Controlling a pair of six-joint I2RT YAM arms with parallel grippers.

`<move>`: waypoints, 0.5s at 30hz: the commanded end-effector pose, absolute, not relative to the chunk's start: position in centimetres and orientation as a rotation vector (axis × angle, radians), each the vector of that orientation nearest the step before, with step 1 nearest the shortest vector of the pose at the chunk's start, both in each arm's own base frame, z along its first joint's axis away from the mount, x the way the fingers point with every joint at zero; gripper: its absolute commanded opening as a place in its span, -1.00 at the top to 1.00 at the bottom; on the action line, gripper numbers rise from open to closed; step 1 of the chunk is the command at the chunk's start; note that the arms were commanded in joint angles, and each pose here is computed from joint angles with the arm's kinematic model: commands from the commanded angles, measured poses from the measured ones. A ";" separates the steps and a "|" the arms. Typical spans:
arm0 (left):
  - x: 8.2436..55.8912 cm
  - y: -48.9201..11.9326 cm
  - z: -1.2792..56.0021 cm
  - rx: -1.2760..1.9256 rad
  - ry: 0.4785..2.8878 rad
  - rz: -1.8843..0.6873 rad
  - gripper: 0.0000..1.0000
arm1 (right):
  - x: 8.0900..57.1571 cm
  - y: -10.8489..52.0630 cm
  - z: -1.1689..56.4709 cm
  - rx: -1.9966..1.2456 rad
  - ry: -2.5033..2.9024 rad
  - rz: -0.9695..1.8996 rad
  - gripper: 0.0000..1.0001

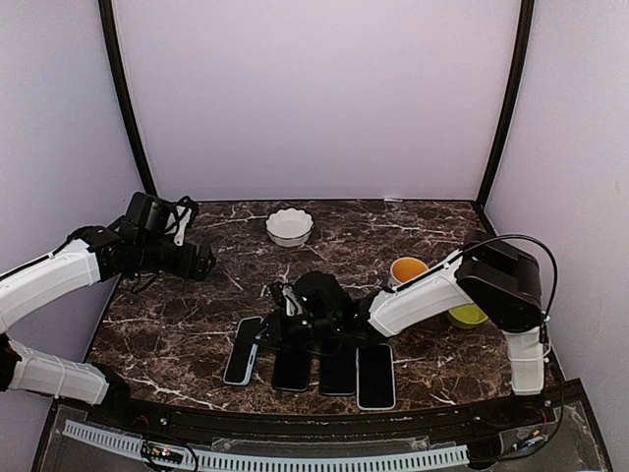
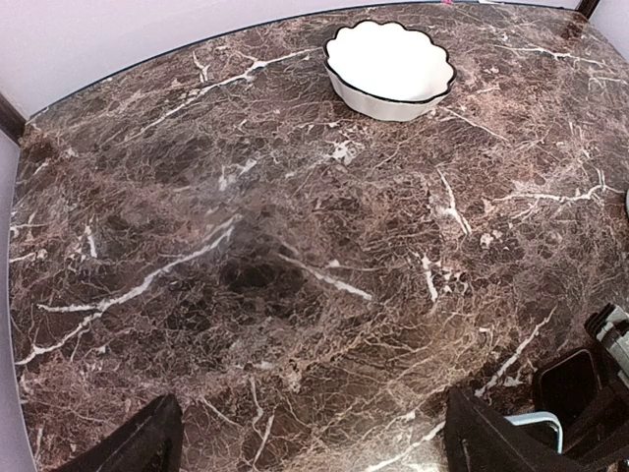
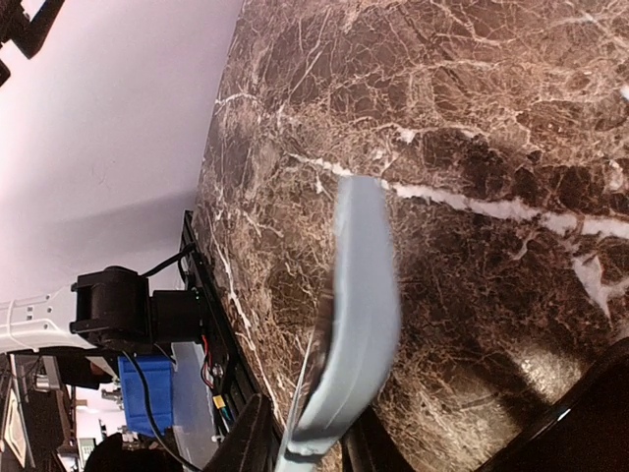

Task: Put the phone into the phone case
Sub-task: Place the phone with the phone case at the center of the board.

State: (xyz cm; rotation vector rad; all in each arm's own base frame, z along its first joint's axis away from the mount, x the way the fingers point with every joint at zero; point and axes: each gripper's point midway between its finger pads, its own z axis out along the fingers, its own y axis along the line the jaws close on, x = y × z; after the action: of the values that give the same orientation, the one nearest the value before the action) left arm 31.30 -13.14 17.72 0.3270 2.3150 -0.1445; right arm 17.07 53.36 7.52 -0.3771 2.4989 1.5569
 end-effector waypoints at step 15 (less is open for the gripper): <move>31.1 -13.5 17.9 0.351 2.293 -0.183 -0.87 | 17.2 52.8 6.0 -0.485 2.560 1.253 0.30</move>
State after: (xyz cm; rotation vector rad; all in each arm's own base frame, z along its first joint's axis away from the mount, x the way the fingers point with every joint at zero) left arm 31.35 -13.59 17.91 0.3404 2.3048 -0.1723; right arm 17.08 51.79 4.45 -0.4258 2.6170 1.2852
